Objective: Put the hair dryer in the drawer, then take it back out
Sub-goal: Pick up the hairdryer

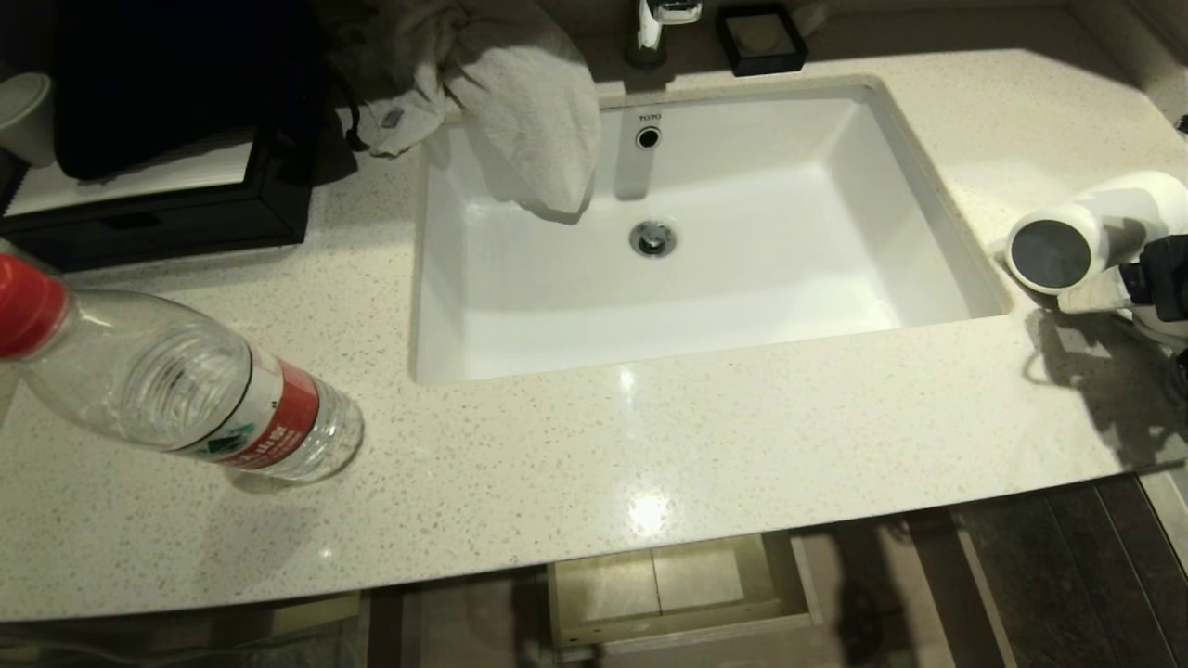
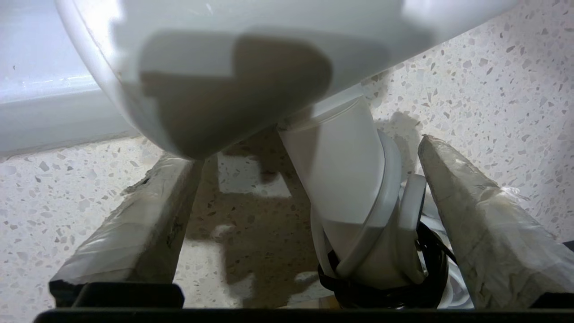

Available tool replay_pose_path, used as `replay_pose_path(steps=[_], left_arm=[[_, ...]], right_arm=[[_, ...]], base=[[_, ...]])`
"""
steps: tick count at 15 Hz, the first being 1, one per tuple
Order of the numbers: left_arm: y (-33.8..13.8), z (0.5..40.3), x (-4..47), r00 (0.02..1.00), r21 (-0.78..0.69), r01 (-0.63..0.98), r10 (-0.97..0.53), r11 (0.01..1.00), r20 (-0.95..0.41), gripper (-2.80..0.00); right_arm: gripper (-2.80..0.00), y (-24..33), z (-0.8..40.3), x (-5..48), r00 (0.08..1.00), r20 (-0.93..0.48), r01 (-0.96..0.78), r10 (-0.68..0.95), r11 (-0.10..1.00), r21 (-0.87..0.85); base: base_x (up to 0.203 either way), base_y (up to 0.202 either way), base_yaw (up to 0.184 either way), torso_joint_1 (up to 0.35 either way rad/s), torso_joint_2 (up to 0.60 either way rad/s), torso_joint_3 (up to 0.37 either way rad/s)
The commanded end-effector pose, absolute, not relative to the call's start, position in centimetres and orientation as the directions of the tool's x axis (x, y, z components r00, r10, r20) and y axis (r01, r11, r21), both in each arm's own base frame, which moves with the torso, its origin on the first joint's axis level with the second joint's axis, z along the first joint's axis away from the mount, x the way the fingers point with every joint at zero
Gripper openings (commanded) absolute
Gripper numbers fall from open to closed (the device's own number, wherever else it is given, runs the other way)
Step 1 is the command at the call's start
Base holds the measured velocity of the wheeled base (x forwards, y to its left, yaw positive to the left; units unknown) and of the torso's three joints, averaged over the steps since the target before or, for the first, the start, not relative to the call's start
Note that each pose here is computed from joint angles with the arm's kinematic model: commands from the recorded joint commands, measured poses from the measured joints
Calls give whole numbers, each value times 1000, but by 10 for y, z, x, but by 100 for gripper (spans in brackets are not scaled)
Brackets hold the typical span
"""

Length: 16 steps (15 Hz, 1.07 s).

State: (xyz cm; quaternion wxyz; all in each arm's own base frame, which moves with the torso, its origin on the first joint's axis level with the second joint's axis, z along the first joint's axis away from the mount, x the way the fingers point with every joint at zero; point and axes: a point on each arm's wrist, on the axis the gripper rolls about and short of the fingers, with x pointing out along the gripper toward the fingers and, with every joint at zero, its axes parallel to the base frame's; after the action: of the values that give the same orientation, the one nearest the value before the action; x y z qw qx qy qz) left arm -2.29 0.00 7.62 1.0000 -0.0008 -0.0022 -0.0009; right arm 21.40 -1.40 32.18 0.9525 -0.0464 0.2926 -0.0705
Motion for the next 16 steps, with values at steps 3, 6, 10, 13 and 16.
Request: replay_pose_path(steps=[3, 6, 10, 13, 16], left_arm=[[0, 76, -23, 1000, -2, 2, -2, 1000, 4, -280], [0, 76, -23, 1000, -2, 2, -2, 1000, 4, -280], [0, 76, -23, 1000, -2, 2, -2, 1000, 4, -280], [0, 76, -23, 1000, -2, 2, -2, 1000, 4, -280], [0, 76, -23, 1000, -2, 2, -2, 1000, 5, -280]], right_arm=[[0, -16, 317, 220, 817, -551, 115, -169, 985, -132], [0, -17, 313, 224, 810, -560, 118, -172, 984, -131], [0, -18, 310, 226, 813, -555, 120, -175, 984, -135], [0, -18, 306, 227, 808, -563, 117, -173, 984, -134], [0, -18, 303, 228, 804, -569, 116, -172, 984, -133]], base=[[0, 0, 0, 0, 0, 0], [0, 0, 0, 0, 0, 0], [0, 0, 0, 0, 0, 0], [0, 0, 0, 0, 0, 0], [0, 0, 0, 0, 0, 0]])
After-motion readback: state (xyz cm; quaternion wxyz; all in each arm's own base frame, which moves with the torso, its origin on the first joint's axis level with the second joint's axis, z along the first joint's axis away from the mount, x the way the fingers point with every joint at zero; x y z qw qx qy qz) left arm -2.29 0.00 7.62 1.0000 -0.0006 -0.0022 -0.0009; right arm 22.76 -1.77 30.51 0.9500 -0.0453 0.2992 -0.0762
